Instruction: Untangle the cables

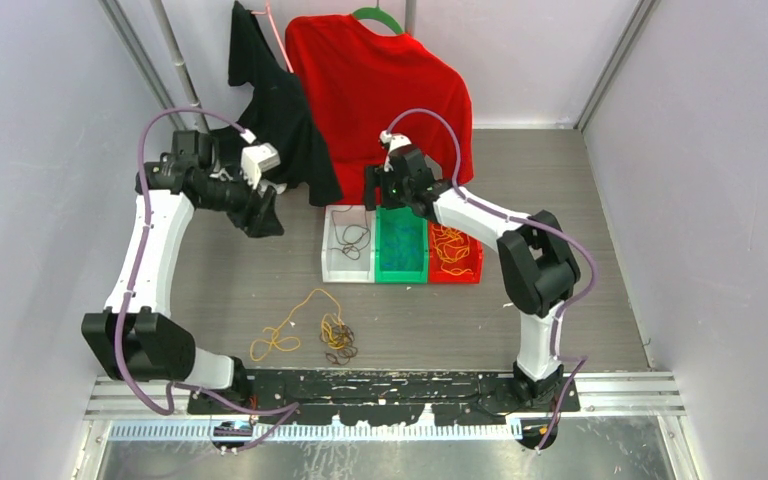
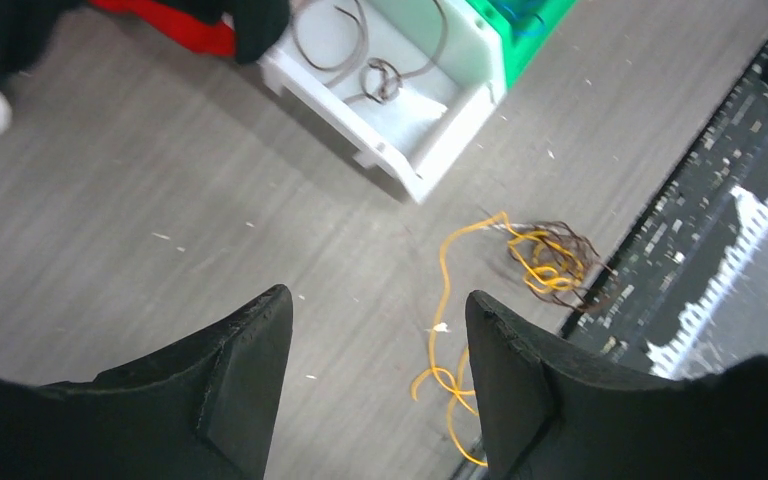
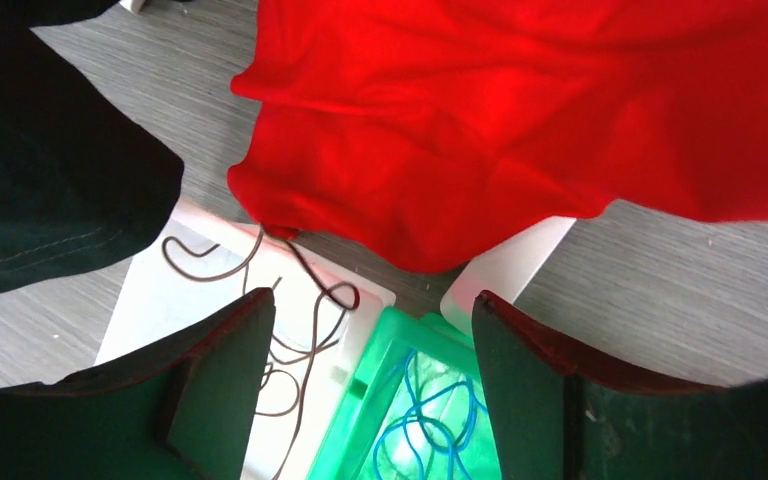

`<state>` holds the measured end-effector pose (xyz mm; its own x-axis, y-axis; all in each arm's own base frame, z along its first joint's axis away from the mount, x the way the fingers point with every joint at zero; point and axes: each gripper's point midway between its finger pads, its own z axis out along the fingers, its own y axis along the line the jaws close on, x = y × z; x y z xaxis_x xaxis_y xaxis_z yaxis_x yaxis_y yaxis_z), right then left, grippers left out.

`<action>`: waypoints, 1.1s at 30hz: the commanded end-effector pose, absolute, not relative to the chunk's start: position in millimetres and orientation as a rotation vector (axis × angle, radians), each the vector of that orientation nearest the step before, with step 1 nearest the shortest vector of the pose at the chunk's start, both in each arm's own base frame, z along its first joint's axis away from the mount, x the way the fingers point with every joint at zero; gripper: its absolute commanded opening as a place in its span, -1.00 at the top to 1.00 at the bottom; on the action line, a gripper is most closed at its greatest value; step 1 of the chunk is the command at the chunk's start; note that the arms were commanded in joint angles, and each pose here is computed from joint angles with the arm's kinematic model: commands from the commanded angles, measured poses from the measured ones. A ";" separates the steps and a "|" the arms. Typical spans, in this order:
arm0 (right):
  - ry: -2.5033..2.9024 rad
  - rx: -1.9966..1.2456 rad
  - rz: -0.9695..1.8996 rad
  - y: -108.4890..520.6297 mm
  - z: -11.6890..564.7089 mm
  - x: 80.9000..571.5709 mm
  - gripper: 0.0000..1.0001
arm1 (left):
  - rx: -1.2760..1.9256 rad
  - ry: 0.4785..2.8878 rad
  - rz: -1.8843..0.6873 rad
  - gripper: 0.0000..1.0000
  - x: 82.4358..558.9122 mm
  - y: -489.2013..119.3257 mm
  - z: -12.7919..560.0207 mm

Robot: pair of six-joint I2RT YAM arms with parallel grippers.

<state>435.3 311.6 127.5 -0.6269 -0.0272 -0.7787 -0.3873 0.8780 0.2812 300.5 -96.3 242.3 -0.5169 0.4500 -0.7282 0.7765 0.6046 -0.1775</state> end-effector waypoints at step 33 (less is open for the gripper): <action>2.191 -0.675 0.634 371.5 137.2 366.0 0.98 | 0.928 2.048 -0.575 -0.20 262.3 -89.0 265.6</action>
